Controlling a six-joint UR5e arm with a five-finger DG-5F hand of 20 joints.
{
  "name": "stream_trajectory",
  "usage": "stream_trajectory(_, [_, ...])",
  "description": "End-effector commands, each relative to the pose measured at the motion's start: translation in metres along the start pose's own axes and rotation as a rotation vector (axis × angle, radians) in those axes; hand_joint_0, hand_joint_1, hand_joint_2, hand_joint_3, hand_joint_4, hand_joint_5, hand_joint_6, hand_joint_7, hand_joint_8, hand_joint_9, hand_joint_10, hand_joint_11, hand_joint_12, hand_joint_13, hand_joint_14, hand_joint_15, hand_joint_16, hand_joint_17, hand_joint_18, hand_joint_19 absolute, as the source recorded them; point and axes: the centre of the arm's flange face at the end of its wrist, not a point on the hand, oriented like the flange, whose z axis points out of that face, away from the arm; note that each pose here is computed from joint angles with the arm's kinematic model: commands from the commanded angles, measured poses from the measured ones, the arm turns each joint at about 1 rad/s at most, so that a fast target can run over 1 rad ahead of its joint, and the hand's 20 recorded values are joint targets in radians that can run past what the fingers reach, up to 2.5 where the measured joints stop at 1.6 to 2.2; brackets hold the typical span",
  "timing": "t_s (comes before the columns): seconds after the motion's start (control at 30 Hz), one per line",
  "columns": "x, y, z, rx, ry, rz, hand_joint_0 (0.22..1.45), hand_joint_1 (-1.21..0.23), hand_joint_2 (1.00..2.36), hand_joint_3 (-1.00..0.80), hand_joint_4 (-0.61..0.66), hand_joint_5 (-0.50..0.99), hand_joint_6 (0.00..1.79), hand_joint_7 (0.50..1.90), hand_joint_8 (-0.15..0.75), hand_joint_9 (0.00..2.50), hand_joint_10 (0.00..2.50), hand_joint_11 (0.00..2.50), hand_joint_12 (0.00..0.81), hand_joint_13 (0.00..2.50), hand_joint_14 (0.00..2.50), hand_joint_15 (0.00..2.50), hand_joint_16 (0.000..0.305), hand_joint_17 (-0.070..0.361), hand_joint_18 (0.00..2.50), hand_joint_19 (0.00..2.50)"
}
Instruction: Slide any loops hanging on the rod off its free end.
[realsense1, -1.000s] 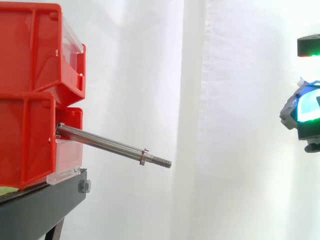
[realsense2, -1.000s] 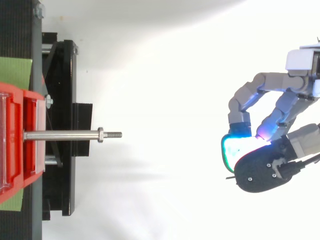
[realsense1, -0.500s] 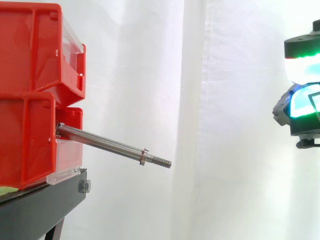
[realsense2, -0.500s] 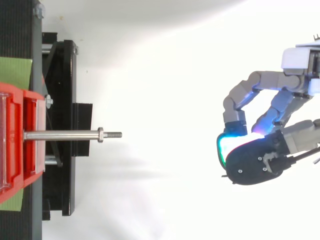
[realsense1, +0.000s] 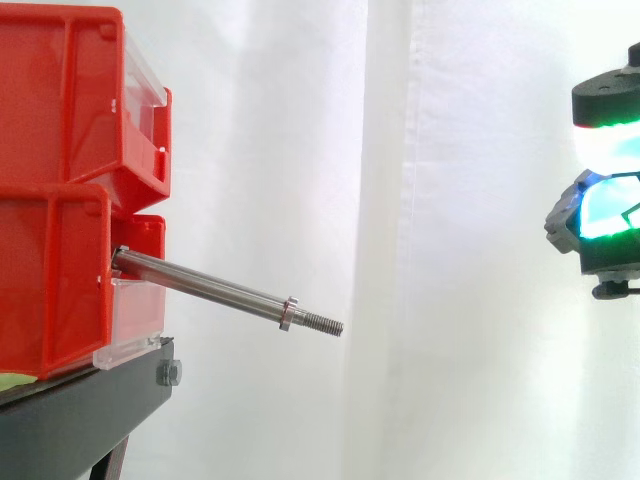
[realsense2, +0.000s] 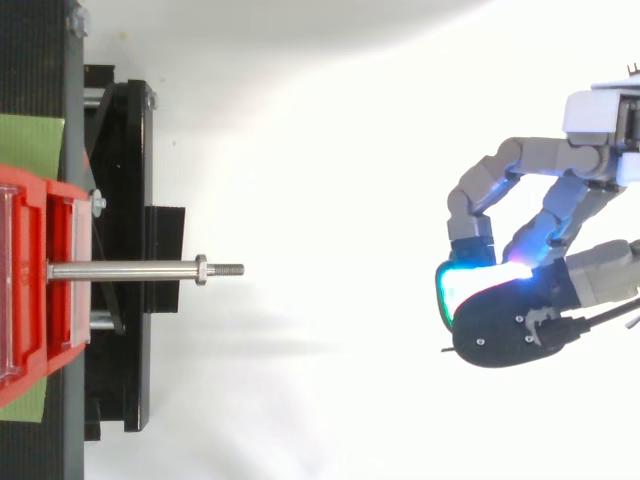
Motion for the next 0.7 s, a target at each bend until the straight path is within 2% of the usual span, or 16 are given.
stream_trajectory(0.0, [0.000, 0.001, -0.001, -0.001, 0.001, -0.001, 0.57, -0.72, 1.02, -0.05, 0.05, -0.11, 0.90, 1.11, 0.274, 1.12, 0.02, 0.69, 0.397, 0.91, 0.02, 0.53, 0.059, 0.133, 0.77, 0.54])
stream_trajectory(0.2, [-0.002, 0.001, 0.001, -0.008, -0.015, -0.028, 0.57, -0.71, 1.02, -0.04, 0.01, -0.10, 0.90, 1.11, 0.285, 1.14, 0.02, 0.67, 0.408, 0.93, 0.02, 0.52, 0.062, 0.139, 0.79, 0.53])
stream_trajectory(0.33, [-0.001, 0.002, 0.002, -0.020, -0.016, -0.037, 0.57, -0.71, 1.02, -0.05, 0.00, -0.10, 0.89, 1.10, 0.280, 1.11, 0.02, 0.62, 0.404, 0.89, 0.02, 0.47, 0.061, 0.138, 0.77, 0.51])
stream_trajectory(0.37, [-0.001, 0.002, 0.003, -0.024, -0.016, -0.052, 0.57, -0.71, 1.02, -0.06, 0.00, -0.10, 0.89, 1.09, 0.277, 1.11, 0.02, 0.61, 0.405, 0.88, 0.02, 0.46, 0.061, 0.138, 0.77, 0.51])
stream_trajectory(0.4, [-0.002, -0.003, 0.008, -0.035, -0.028, -0.106, 0.58, -0.70, 1.02, -0.07, -0.01, -0.10, 0.89, 1.09, 0.279, 1.10, 0.02, 0.61, 0.400, 0.87, 0.02, 0.46, 0.061, 0.136, 0.76, 0.51])
stream_trajectory(0.43, [-0.002, -0.005, 0.012, -0.047, -0.037, -0.137, 0.58, -0.70, 1.02, -0.08, -0.02, -0.11, 0.89, 1.08, 0.282, 1.10, 0.02, 0.60, 0.399, 0.87, 0.02, 0.45, 0.060, 0.135, 0.75, 0.51])
stream_trajectory(0.5, [-0.004, -0.008, 0.017, -0.065, -0.050, -0.171, 0.58, -0.70, 1.02, -0.09, -0.01, -0.11, 0.89, 1.08, 0.281, 1.19, 0.03, 0.72, 0.397, 0.86, 0.02, 0.47, 0.059, 0.133, 0.74, 0.51])
stream_trajectory(0.53, [-0.005, -0.013, 0.024, -0.092, -0.063, -0.208, 0.58, -0.70, 1.02, -0.09, -0.01, -0.11, 0.89, 1.08, 0.270, 1.20, 0.03, 0.76, 0.395, 0.86, 0.02, 0.48, 0.059, 0.132, 0.74, 0.52])
stream_trajectory(0.67, [-0.007, -0.019, 0.038, -0.158, -0.084, -0.243, 0.58, -0.70, 1.02, -0.11, -0.01, -0.12, 0.89, 1.08, 0.256, 1.21, 0.03, 0.85, 0.387, 0.85, 0.02, 0.50, 0.056, 0.126, 0.71, 0.53])
